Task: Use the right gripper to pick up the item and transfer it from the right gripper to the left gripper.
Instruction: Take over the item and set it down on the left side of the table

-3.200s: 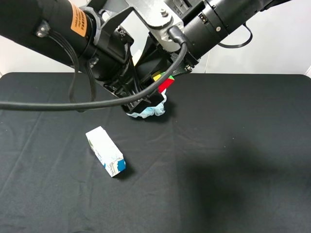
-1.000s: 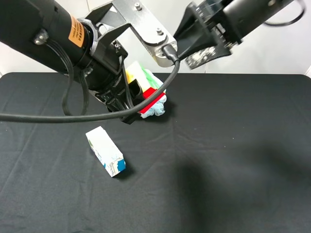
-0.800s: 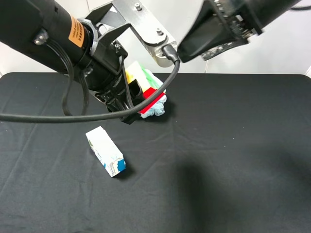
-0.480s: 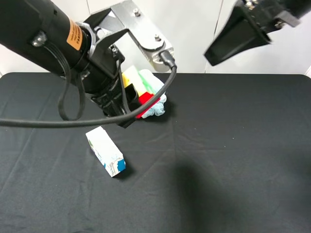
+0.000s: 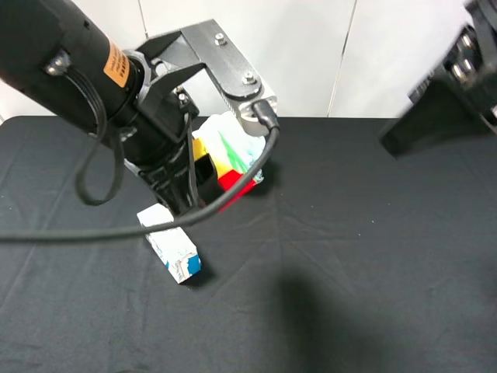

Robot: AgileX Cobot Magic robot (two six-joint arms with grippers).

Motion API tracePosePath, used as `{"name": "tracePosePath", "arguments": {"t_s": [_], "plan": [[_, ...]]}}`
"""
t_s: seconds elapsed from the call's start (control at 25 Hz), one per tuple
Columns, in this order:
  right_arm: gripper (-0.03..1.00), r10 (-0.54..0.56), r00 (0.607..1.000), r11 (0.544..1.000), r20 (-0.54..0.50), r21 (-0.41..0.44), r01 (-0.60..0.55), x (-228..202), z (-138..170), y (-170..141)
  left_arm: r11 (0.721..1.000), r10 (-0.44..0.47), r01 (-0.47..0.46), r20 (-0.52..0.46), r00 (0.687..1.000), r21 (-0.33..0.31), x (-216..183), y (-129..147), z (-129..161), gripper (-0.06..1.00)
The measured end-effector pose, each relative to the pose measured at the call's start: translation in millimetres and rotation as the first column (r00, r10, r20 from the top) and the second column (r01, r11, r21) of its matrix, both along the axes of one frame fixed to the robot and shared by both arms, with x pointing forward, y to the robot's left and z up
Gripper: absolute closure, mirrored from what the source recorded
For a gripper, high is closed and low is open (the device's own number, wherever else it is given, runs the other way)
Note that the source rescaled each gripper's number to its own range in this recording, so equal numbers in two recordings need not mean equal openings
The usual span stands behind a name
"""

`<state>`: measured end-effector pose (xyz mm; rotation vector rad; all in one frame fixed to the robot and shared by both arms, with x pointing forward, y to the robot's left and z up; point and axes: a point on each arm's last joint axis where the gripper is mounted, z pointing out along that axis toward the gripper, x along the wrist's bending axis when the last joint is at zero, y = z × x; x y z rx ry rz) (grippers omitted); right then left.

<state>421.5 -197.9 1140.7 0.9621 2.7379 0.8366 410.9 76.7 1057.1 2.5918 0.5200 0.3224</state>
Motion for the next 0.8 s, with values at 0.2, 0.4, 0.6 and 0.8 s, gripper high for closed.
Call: {"name": "tracePosePath", "arguments": {"t_s": [0.2, 0.4, 0.6, 0.8], "plan": [[-0.03, -0.005, 1.000, 0.999, -0.001, -0.032, 0.005, -31.1, -16.4, -14.3, 0.992, -0.126, 0.125, -0.087, 0.988, -0.025, -13.6, -2.1, 1.2, 0.94], [-0.03, -0.053, 0.999, 0.997, -0.005, -0.056, 0.053, -65.2, -36.7, -30.7, 0.978, -0.209, 0.207, -0.169, 0.963, -0.033, -23.8, -2.7, -0.1, 0.94], [-0.03, -0.153, 0.988, 0.988, 0.019, -0.015, 0.153, -100.1, -61.6, -46.1, 0.973, -0.229, 0.223, -0.186, 0.955, -0.055, -26.2, -4.0, 0.5, 0.94], [-0.03, -0.240, 0.961, 0.970, 0.139, 0.081, 0.230, -129.5, -83.7, -60.1, 0.973, -0.231, 0.223, -0.196, 0.953, -0.061, -26.9, -4.2, 0.6, 0.94]]}}
